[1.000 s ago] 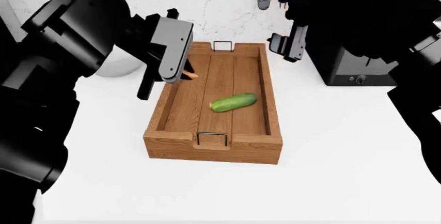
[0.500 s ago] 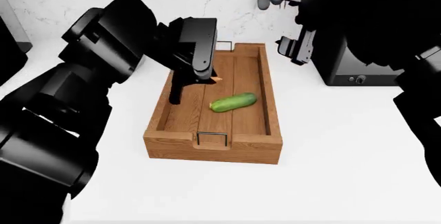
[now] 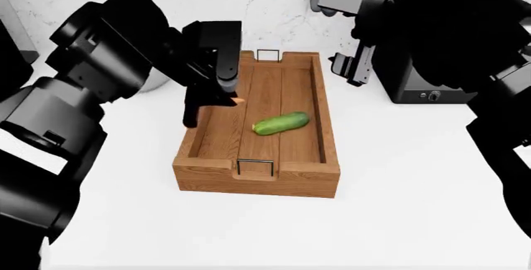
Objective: Place the two vegetables and bowl onto the tray for setting up a vegetable dip station.
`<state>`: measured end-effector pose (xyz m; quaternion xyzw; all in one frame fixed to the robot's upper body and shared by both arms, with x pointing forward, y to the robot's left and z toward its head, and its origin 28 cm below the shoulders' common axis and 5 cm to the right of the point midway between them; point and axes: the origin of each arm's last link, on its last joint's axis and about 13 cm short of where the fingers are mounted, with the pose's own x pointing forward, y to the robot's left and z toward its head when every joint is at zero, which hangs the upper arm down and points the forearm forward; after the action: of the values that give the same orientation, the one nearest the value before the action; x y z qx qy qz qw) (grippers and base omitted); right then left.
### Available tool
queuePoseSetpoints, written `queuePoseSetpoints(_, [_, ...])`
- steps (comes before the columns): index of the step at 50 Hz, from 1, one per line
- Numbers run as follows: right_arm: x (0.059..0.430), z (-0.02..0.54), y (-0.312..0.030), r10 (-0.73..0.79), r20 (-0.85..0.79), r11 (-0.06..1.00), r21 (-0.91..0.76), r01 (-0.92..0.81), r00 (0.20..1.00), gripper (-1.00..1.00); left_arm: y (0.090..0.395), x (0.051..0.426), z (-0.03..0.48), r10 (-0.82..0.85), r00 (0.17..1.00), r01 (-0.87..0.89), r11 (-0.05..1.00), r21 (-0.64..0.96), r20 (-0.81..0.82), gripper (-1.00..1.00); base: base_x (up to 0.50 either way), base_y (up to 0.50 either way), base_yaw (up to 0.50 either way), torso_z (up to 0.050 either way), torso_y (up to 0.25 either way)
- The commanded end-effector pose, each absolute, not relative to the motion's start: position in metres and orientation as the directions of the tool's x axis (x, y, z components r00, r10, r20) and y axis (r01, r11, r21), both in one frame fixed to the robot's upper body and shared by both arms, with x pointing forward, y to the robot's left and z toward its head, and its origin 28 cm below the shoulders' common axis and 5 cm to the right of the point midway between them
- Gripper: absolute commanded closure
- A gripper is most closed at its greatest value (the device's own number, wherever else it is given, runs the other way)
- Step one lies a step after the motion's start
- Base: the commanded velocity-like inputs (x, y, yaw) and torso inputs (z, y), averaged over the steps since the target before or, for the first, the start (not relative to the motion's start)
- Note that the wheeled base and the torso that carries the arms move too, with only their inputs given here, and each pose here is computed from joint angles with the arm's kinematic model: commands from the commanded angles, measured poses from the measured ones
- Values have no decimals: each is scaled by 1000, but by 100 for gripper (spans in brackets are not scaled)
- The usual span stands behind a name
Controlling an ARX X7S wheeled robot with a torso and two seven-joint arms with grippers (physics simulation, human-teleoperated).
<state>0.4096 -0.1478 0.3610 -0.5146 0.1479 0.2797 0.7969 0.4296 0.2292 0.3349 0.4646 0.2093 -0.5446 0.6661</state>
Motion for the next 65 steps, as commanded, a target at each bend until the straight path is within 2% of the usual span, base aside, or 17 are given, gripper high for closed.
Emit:
queuePoseSetpoints(1, [410,361,-148,291,-525,313,-738,-598,800,-100,235,420,329,-511,290,937,-20,348,-810,100,0,0,0,0,0])
queuePoseSetpoints(14, [416,355,-146,303,-526,313,-733,-604,795,-100,240,411,333,-461,268,944,-53,327,-846,100,0,0,0,0,0])
queuePoseSetpoints(36, [412,350,-144,321,-526,312,-726,-613,787,-100,233,409,304,-482,209,958,-74,277,-851,100,0,0,0,0,0])
queuePoseSetpoints(45, [411,350,-143,323,-527,312,-724,-615,786,-100,235,413,313,-452,230,958,-50,282,-862,100,0,0,0,0,1])
queuePoseSetpoints(46, [411,350,-143,325,-527,311,-724,-615,785,-100,235,413,314,-451,232,958,-48,283,-862,-100,0,0,0,0,0])
queuePoseSetpoints(58, [411,349,-143,329,-524,314,-724,-615,785,-100,234,415,322,-446,251,953,-41,300,-859,-100,0,0,0,0,0])
queuePoseSetpoints(65, [412,348,-142,337,-524,314,-721,-618,782,-100,233,420,340,-470,297,936,-28,350,-831,-100,0,0,0,0,0])
